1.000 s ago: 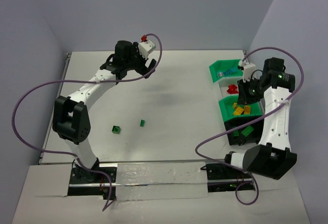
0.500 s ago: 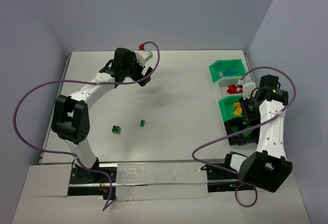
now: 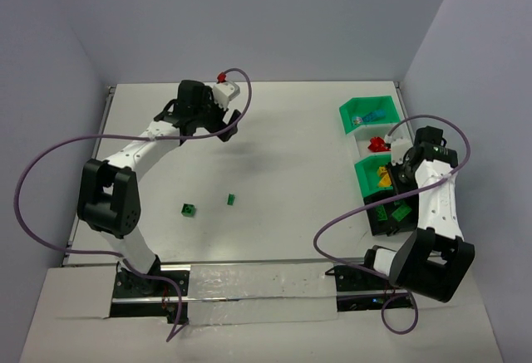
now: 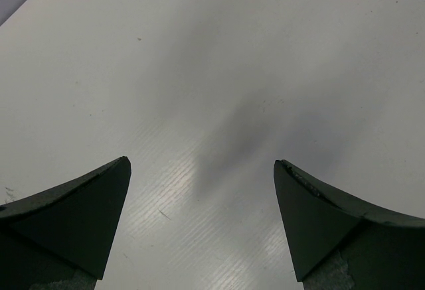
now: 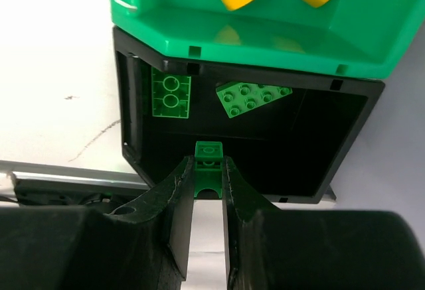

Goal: Sort the legos into containers by color

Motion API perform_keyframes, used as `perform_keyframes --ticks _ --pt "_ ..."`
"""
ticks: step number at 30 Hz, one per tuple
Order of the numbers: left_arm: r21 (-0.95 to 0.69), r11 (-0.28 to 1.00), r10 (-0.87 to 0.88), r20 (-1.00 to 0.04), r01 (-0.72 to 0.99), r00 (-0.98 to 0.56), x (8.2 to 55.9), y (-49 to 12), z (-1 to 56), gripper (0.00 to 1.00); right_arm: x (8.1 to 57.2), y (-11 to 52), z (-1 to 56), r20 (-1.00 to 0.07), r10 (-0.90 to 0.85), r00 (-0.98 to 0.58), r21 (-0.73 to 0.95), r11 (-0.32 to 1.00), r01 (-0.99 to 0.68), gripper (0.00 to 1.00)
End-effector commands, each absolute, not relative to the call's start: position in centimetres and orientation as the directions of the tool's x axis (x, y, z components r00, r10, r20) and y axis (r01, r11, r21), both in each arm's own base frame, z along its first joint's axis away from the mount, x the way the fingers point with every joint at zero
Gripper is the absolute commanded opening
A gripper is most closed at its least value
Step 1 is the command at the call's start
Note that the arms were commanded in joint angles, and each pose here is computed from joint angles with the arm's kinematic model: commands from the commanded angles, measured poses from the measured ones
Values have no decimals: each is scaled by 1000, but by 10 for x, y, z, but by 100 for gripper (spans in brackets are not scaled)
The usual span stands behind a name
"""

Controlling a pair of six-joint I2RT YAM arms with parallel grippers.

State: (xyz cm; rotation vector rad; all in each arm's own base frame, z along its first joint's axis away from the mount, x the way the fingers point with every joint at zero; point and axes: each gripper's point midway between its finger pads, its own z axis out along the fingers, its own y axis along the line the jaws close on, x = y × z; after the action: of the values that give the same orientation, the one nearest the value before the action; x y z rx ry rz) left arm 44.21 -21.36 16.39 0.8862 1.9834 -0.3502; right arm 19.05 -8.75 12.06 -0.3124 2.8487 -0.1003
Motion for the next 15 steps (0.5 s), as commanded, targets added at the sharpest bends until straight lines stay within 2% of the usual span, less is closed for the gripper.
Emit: perform_keyframes --ticks 1,2,4,7,10,15 --pt "107 725 415 -856 680 -308 443 -207 186 99 192 -100 112 -235 -229 -945 -144 969 -199 10" --pt "108 727 415 -856 678 -308 444 -206 186 99 192 -100 112 -233 -229 -945 -148 969 -199 14" --pt "105 727 415 -854 678 -313 444 -205 184 99 191 -102 110 -226 -233 -946 -154 967 -202 32" --pt "98 724 419 -849 683 -322 444 -202 180 99 191 -102 109 -222 -230 -947 -153 968 -199 50" --pt "84 714 421 -844 695 -331 441 -198 177 99 193 -102 112 -228 -232 -946 -151 968 -201 59" --pt "71 686 433 -840 724 -328 433 -193 176 99 206 -96 131 -279 -223 -934 -120 973 -196 64"
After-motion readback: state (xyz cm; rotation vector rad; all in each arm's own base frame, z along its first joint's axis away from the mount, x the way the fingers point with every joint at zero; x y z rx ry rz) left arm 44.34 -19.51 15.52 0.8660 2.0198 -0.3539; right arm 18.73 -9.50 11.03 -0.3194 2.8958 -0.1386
